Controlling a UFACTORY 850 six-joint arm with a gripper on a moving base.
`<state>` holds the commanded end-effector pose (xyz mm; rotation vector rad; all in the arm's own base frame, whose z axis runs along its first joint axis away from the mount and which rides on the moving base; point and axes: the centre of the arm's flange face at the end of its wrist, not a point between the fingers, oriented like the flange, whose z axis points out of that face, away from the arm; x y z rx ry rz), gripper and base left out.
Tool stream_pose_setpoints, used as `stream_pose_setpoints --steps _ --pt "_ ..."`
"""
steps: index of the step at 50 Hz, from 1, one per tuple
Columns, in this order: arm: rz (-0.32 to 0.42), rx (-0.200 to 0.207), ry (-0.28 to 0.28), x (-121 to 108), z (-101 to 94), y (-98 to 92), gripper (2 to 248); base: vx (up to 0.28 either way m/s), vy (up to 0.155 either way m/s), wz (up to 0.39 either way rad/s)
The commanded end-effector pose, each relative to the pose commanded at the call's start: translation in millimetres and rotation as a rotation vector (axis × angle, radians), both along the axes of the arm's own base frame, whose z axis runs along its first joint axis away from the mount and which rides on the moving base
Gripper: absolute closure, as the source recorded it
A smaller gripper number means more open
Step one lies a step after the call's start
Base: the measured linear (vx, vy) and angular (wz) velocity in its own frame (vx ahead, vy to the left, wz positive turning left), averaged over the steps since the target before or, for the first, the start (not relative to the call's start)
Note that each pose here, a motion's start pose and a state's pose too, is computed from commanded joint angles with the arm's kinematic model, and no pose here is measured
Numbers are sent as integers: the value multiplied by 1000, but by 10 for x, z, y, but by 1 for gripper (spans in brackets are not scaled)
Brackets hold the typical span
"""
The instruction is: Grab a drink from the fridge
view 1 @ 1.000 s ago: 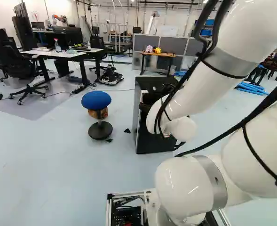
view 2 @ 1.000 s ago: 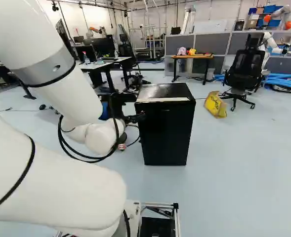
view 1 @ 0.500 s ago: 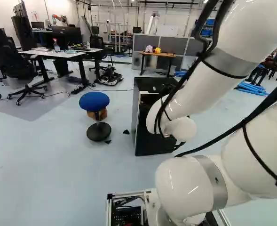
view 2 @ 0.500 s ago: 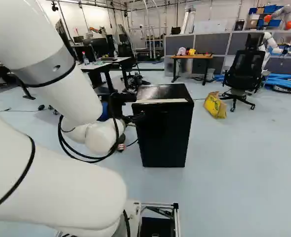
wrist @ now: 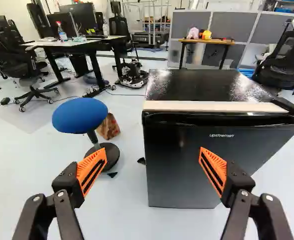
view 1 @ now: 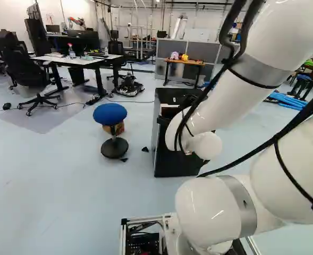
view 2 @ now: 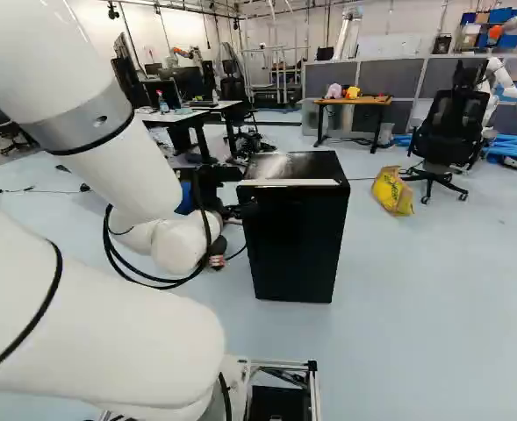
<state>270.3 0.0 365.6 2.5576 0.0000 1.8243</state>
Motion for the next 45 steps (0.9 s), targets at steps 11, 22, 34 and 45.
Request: stream_pose_setpoints --steps 11,22,34,45 --pt "0 0 0 0 0 0 3 3 -11 70" --pt "0 0 0 0 0 0 3 0 0 0" --pt "0 0 0 0 0 0 3 0 0 0" --pt "0 0 0 0 0 0 3 0 0 0"
